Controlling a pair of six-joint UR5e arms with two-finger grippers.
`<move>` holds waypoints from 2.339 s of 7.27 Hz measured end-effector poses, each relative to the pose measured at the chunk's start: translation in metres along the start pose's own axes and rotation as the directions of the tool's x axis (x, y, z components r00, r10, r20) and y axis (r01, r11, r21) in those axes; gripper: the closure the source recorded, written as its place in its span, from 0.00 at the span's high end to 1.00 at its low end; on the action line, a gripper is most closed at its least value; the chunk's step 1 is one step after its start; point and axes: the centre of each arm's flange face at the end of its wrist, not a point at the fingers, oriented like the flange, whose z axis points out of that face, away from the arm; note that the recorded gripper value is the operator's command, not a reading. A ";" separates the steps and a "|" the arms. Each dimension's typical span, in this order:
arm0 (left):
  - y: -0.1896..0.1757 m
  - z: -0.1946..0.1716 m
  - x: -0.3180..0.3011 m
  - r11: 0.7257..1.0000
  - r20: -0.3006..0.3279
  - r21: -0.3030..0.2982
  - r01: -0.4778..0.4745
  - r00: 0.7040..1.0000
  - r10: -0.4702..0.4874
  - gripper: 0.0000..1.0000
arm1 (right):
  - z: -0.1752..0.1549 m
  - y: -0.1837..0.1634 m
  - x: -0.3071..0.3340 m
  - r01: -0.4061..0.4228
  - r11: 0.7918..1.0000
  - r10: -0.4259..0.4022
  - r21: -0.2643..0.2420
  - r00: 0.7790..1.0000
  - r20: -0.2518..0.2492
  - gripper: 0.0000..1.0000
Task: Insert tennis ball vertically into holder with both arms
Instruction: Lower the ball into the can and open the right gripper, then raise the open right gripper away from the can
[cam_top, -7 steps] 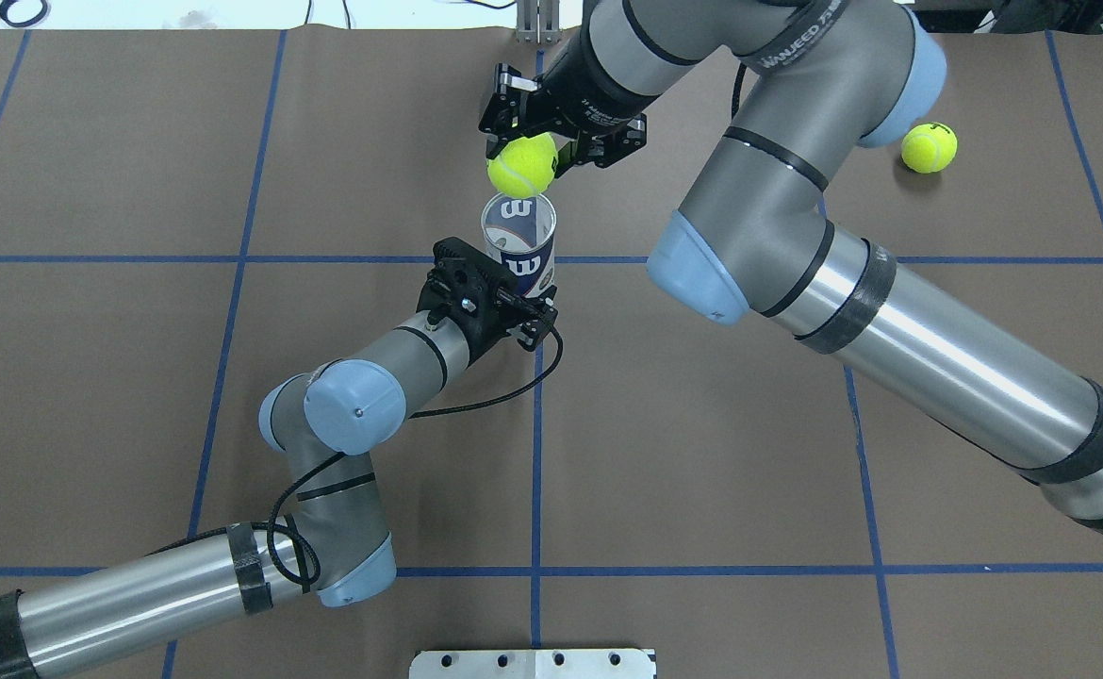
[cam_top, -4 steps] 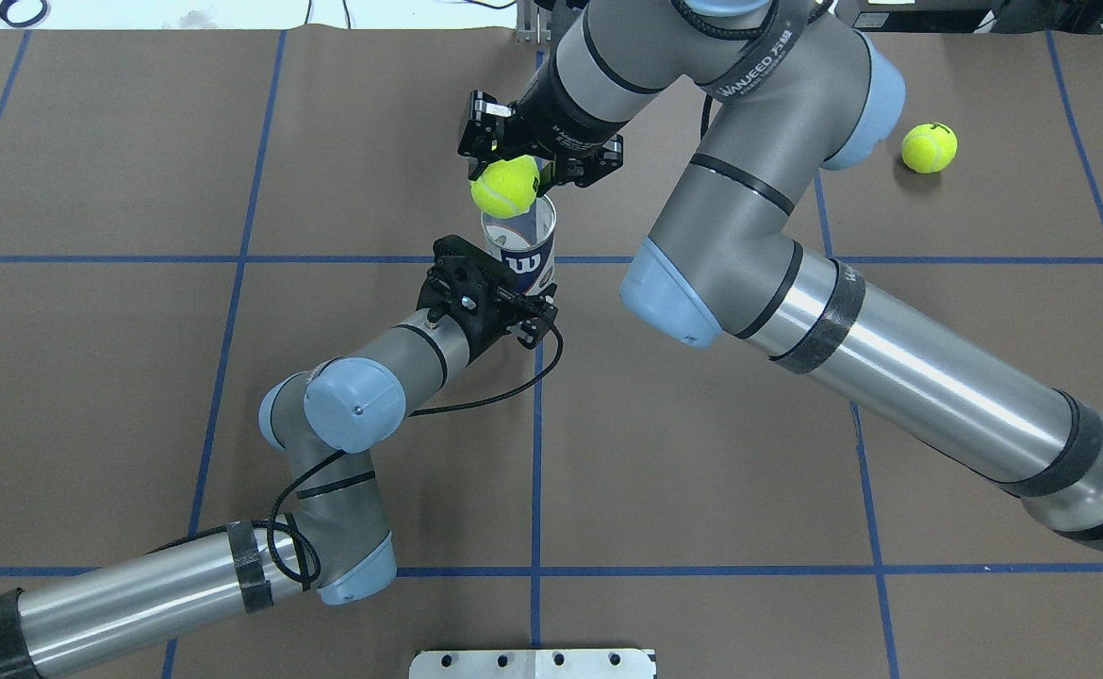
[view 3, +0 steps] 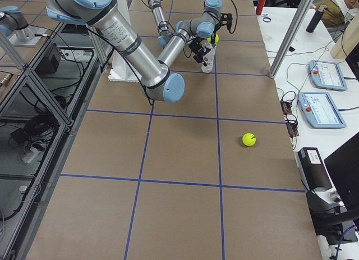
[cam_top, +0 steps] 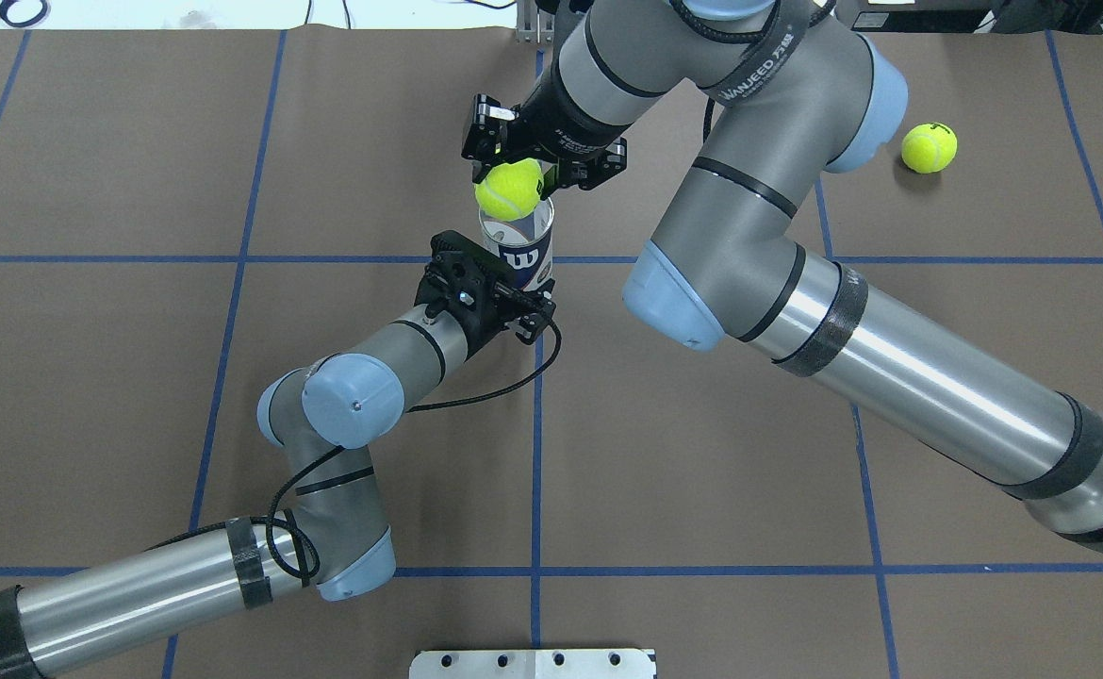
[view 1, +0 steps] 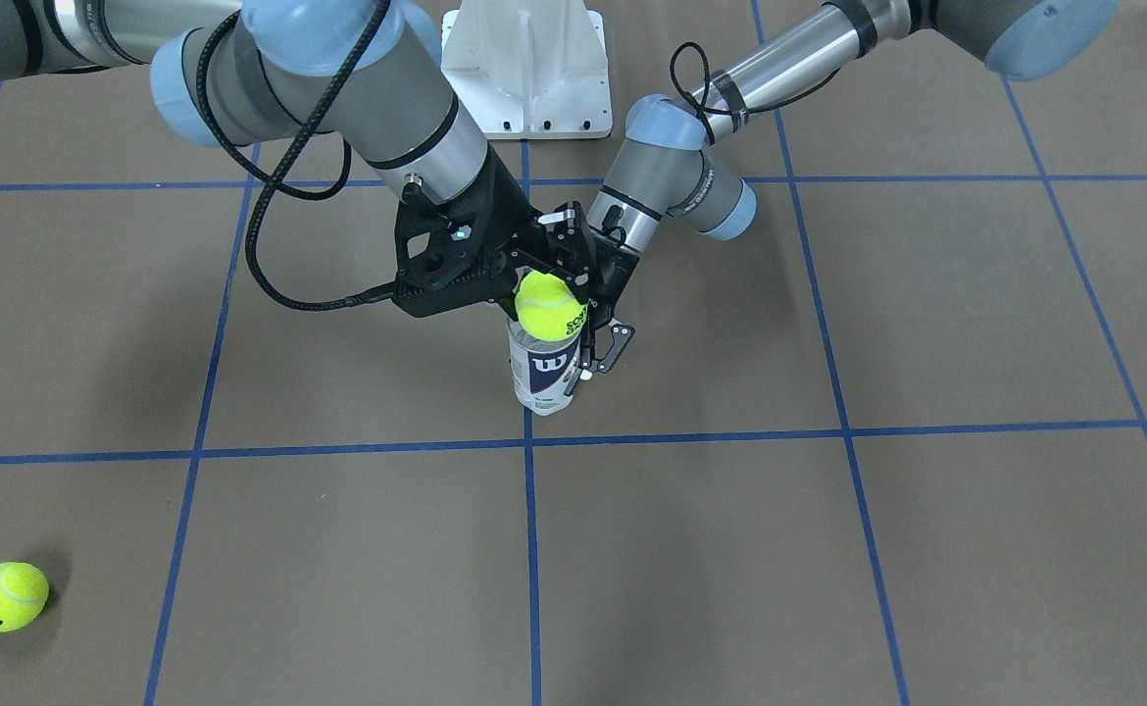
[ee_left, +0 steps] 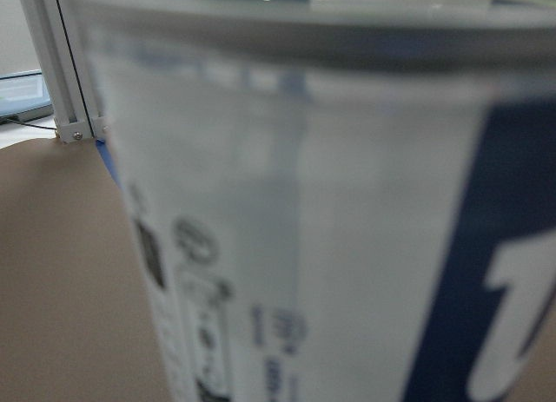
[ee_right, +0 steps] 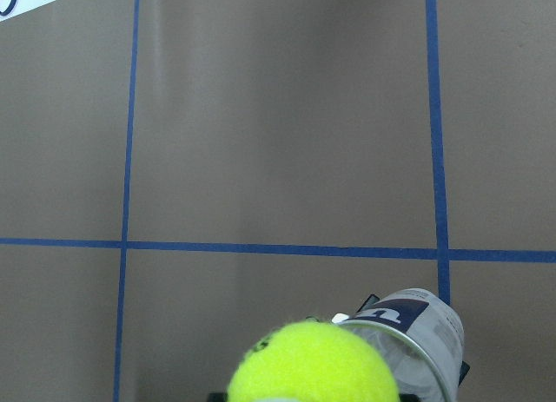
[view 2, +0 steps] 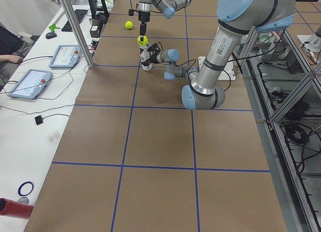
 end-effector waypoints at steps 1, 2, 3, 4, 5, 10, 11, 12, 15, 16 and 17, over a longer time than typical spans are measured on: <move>-0.001 0.000 -0.001 1.000 0.001 0.001 0.000 1.000 0.000 0.77 | -0.001 0.001 0.000 -0.003 1.000 0.003 0.000 1.000 -0.005 0.98; -0.002 0.000 -0.002 1.000 0.003 0.003 0.000 1.000 0.000 0.77 | -0.002 0.001 0.000 -0.005 1.000 0.005 0.000 1.000 -0.007 0.98; -0.003 0.001 -0.004 1.000 0.005 0.004 0.000 1.000 0.000 0.77 | -0.003 0.002 0.000 -0.005 1.000 0.005 0.000 1.000 -0.007 0.98; -0.004 0.001 -0.005 1.000 0.007 0.005 0.000 1.000 0.000 0.77 | -0.003 0.002 -0.001 -0.005 1.000 0.005 0.000 1.000 -0.007 0.98; -0.004 0.001 -0.005 1.000 0.007 0.005 0.000 1.000 0.000 0.77 | -0.003 0.001 0.000 -0.006 1.000 0.006 0.000 1.000 -0.009 0.99; -0.006 0.001 -0.007 1.000 0.007 0.008 0.002 1.000 -0.002 0.77 | -0.035 -0.103 0.163 0.162 0.979 -0.128 0.126 0.962 -0.240 0.98; -0.007 0.001 -0.008 1.000 0.009 0.010 0.003 1.000 -0.003 0.77 | -0.038 -0.129 0.206 0.213 0.971 -0.172 0.107 0.937 -0.303 0.98; -0.009 0.001 -0.009 1.000 0.010 0.013 0.003 1.000 -0.003 0.77 | -0.041 -0.153 0.245 0.251 0.965 -0.207 0.082 0.912 -0.355 0.98; -0.015 0.003 -0.012 1.000 0.014 0.018 0.004 1.000 -0.004 0.77 | -0.032 -0.194 0.368 0.331 0.943 -0.284 0.040 0.859 -0.426 0.98; -0.017 0.003 -0.014 1.000 0.016 0.020 0.004 1.000 -0.004 0.77 | -0.034 -0.207 0.414 0.367 0.930 -0.319 0.020 0.834 -0.451 0.98; -0.019 0.003 -0.014 1.000 0.015 0.021 0.005 1.000 -0.005 0.77 | -0.040 -0.215 0.446 0.394 0.919 -0.351 -0.007 0.810 -0.470 0.98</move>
